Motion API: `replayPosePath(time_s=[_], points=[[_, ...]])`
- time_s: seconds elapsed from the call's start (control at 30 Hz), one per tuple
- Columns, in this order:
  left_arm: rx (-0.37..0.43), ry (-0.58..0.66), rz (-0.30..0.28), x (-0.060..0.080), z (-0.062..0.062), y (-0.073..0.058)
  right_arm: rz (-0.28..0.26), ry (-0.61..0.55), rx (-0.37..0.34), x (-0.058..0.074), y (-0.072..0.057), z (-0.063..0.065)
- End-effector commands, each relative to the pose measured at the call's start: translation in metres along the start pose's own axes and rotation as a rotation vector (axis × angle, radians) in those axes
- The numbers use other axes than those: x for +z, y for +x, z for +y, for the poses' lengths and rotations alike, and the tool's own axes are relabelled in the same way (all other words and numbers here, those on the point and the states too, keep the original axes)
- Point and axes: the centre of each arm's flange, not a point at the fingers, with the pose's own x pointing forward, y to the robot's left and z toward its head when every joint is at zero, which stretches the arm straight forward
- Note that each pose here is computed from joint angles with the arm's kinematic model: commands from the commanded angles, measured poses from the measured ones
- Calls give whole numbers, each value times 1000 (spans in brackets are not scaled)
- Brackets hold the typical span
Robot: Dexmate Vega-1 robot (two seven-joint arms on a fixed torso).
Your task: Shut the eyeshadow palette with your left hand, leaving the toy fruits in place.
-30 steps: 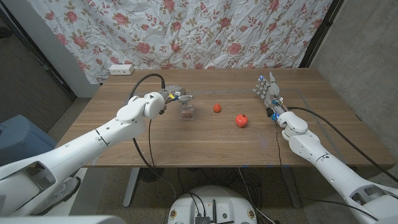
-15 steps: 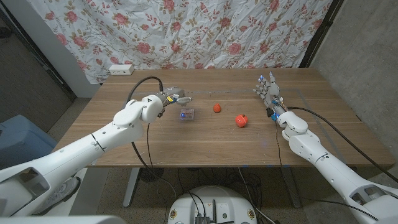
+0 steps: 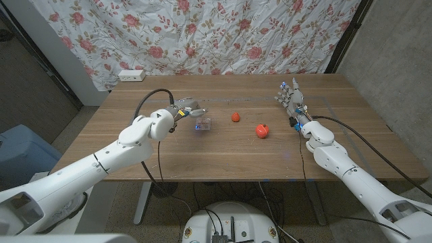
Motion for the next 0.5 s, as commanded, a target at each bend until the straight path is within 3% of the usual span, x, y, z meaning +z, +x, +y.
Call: replayPosePath(time_s=[0.03, 0.5], points=[[34, -24, 7, -7, -14, -19, 0, 0, 0, 0, 0, 0], [109, -51, -24, -10, -28, -30, 0, 0, 0, 0, 0, 0]])
